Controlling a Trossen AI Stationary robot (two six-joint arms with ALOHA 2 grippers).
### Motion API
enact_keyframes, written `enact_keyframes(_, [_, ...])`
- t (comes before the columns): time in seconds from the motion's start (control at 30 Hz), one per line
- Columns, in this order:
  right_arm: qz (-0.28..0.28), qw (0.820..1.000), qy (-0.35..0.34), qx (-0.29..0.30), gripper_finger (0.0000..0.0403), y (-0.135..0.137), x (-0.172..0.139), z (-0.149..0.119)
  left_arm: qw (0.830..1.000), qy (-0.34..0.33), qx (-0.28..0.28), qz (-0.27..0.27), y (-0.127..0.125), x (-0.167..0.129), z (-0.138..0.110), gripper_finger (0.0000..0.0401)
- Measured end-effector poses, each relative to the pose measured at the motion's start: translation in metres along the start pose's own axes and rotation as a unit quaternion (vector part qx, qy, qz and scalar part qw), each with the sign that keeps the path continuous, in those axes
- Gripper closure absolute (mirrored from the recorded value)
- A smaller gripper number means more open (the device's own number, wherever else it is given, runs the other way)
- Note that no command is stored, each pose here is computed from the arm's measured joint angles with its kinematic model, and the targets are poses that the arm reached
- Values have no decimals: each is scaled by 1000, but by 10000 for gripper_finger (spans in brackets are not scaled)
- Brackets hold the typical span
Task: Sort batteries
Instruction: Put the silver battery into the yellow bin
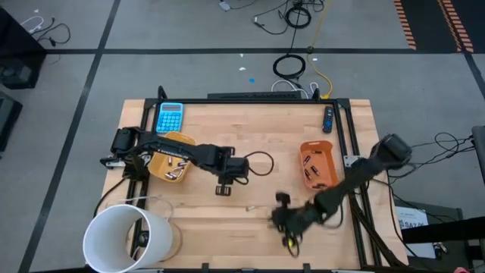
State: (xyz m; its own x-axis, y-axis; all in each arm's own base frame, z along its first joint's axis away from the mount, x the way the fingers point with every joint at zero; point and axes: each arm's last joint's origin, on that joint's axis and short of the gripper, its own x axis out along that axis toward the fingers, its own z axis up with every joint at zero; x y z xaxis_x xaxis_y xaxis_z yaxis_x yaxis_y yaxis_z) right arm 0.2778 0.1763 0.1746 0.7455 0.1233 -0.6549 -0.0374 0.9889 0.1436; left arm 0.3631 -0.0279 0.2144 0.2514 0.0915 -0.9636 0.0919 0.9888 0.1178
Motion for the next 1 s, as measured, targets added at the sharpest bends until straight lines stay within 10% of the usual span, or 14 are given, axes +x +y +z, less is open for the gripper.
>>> enact_keyframes(0.23, [27, 998, 41, 29, 307, 18, 53, -44, 998, -63, 21, -12, -25, 9, 0, 265])
enact_keyframes(0.63, [13, 997, 6, 70, 328, 9, 82, -42, 988, -121, -43, -87, -73, 36, -14, 260])
enact_keyframes(1.0, [-24, 997, -1, 71, 328, 2, 80, -38, 980, -180, -34, -83, -76, 32, -5, 160])
